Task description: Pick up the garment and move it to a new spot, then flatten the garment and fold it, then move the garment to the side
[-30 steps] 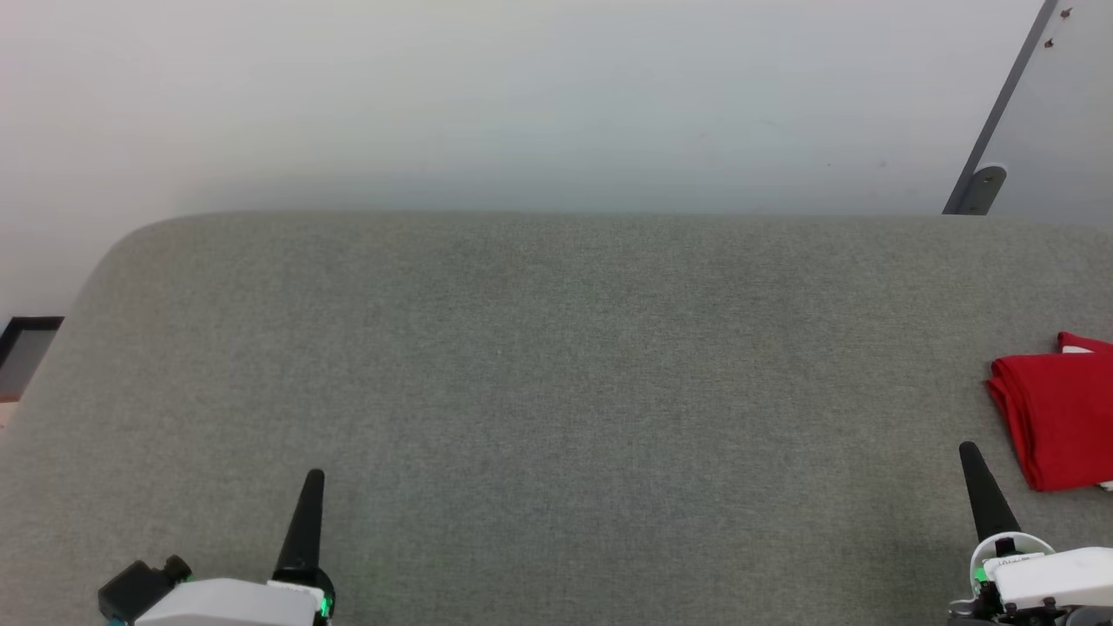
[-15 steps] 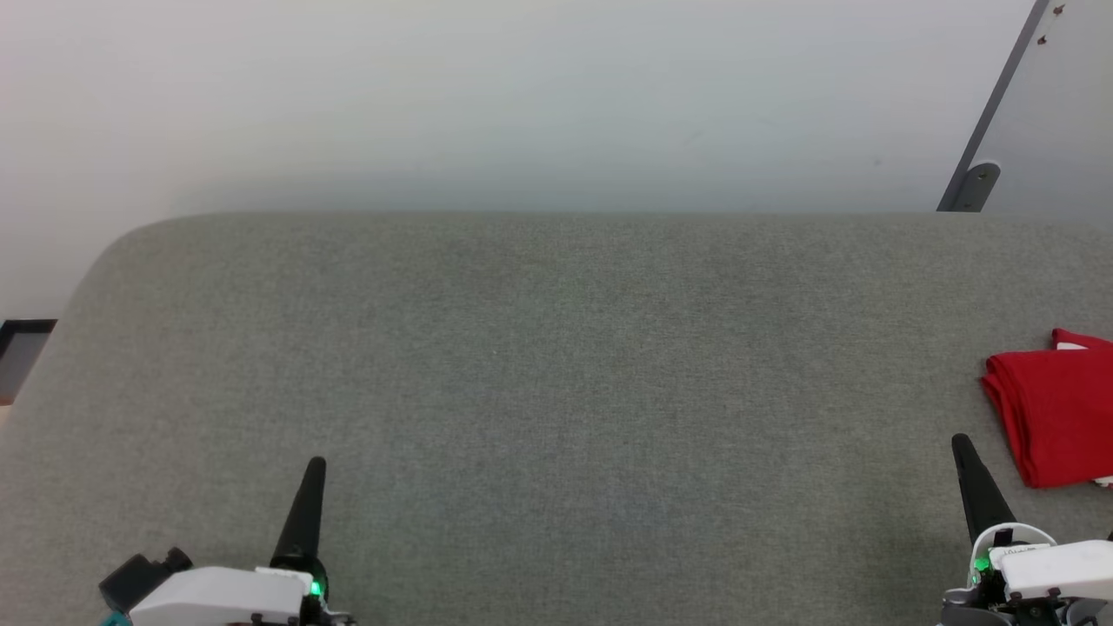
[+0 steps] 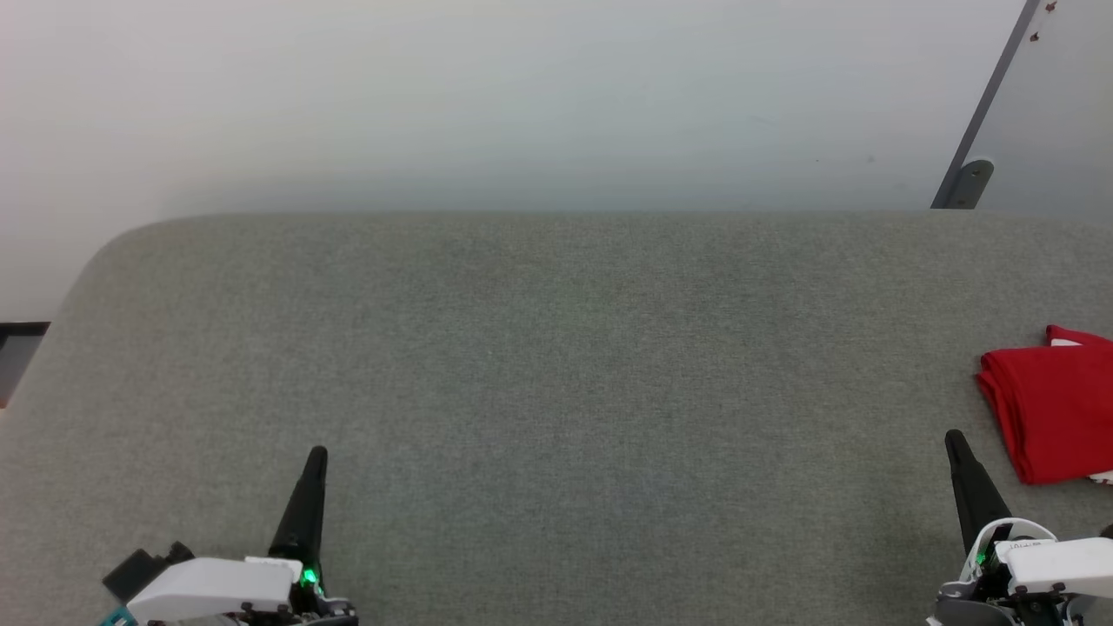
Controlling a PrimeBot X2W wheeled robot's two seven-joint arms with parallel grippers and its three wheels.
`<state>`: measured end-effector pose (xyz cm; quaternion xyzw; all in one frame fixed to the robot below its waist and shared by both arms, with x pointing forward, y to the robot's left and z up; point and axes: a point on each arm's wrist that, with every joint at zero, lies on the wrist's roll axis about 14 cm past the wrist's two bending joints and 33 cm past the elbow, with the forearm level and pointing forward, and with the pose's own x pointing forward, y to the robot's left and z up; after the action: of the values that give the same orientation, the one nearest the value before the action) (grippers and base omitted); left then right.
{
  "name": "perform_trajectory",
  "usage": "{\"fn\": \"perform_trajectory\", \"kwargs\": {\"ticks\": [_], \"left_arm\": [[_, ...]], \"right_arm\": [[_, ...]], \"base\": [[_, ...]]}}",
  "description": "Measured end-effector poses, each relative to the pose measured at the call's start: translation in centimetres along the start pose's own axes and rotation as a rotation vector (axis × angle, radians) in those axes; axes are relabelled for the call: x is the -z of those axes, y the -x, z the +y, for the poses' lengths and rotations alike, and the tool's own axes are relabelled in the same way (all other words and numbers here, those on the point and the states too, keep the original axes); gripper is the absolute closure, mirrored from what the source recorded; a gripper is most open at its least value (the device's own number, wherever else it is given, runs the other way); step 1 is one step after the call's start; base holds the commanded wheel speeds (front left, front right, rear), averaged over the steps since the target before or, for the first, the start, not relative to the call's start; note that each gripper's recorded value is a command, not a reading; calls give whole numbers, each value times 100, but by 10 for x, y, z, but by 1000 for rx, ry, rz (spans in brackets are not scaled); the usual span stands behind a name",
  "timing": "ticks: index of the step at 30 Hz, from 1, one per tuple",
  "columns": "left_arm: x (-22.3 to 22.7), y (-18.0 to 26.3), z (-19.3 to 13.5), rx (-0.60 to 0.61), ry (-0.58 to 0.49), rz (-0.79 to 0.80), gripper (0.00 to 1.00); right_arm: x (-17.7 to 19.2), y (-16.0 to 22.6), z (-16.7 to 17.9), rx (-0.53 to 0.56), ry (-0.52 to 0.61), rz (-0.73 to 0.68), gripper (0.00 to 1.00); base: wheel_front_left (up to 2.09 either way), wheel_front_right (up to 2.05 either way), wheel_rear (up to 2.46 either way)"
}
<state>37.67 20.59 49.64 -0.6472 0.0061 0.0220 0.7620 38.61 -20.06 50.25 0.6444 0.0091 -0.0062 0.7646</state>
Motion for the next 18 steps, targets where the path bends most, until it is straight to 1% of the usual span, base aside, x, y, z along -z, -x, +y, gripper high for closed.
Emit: {"fn": "perform_trajectory", "kwargs": {"ticks": [18], "left_arm": [[4,-8,-7,22,119,18,100]], "right_arm": [[0,-1,1,-6,-122,-1,100]], "base": [[0,0,0]]}}
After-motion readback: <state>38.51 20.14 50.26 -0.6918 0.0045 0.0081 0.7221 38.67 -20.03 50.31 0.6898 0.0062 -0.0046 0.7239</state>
